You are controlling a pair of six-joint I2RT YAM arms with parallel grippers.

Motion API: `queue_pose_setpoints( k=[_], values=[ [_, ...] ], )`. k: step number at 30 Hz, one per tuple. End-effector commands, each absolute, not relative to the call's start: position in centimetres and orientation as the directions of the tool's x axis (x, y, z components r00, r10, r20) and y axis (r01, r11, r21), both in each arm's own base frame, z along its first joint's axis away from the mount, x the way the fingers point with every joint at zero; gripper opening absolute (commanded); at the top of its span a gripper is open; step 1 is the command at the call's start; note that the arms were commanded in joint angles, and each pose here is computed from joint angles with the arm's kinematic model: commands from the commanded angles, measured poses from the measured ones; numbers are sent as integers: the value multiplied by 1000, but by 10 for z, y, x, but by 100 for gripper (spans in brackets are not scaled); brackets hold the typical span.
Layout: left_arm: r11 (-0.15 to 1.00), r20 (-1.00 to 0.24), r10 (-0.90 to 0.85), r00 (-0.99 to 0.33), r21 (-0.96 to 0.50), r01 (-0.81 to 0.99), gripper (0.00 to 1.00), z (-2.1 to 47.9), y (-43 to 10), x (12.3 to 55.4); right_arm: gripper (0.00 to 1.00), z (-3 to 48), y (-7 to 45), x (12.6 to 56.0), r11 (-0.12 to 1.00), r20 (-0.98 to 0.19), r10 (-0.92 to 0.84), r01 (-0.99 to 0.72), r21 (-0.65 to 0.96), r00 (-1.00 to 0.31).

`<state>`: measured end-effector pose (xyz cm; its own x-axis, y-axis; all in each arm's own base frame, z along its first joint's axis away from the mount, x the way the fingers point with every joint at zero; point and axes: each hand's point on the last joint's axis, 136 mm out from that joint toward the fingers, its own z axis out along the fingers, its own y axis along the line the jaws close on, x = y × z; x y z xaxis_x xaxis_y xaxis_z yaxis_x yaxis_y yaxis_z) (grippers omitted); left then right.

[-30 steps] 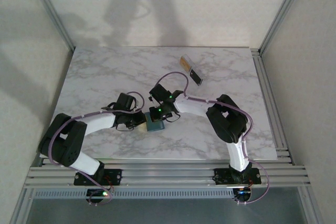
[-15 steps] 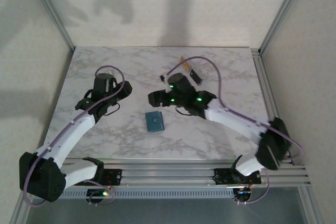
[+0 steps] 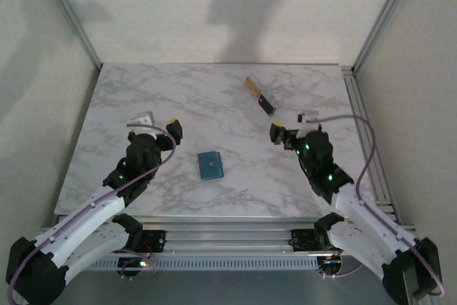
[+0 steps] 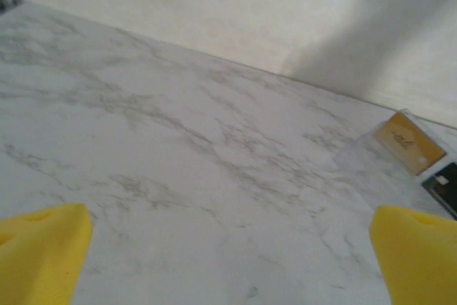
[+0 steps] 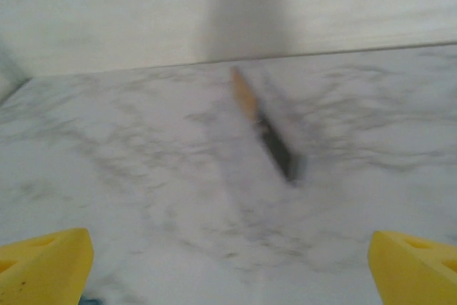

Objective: Put the credit cards into the card holder

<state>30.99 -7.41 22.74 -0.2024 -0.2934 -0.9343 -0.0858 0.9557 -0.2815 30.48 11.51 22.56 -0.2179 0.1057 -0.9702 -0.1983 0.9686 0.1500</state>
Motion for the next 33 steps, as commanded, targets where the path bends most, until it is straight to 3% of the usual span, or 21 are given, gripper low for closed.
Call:
queue_pose_setpoints(
  k=[1,3,5,7,10,12,19,23,33],
  values=[
    [958,-965,-260,14,-260,-121,100,249,-49,298,99,229,70,298,998,-1000,-3,-64,-4,18],
    [987,-988,-138,75,-143,-68,100,244,-47,287,99,202,43,298,999,-991,-40,25,-44,-126],
    [987,-991,-70,114,-85,-138,100,234,-29,281,99,185,24,296,993,-979,-50,98,-71,-197],
    [975,-996,-34,86,-52,-217,100,220,-8,284,99,170,5,294,984,-978,-21,168,-56,-205],
    [982,-998,53,29,47,-180,100,192,4,296,99,132,-17,296,975,-958,44,219,-20,-283],
    [979,-1000,-18,17,-21,-204,100,179,19,302,99,128,-17,304,980,-958,52,201,-6,-282],
    [976,-998,-51,29,-56,-209,100,171,34,321,99,128,-2,336,996,-974,13,93,-8,-224],
    [977,-995,-88,37,-93,-193,99,166,33,335,99,123,10,352,999,-963,-31,10,-35,-268],
    [976,-993,-111,-34,-102,-193,100,136,33,360,99,117,13,361,1000,-970,31,9,30,-241]
  ],
)
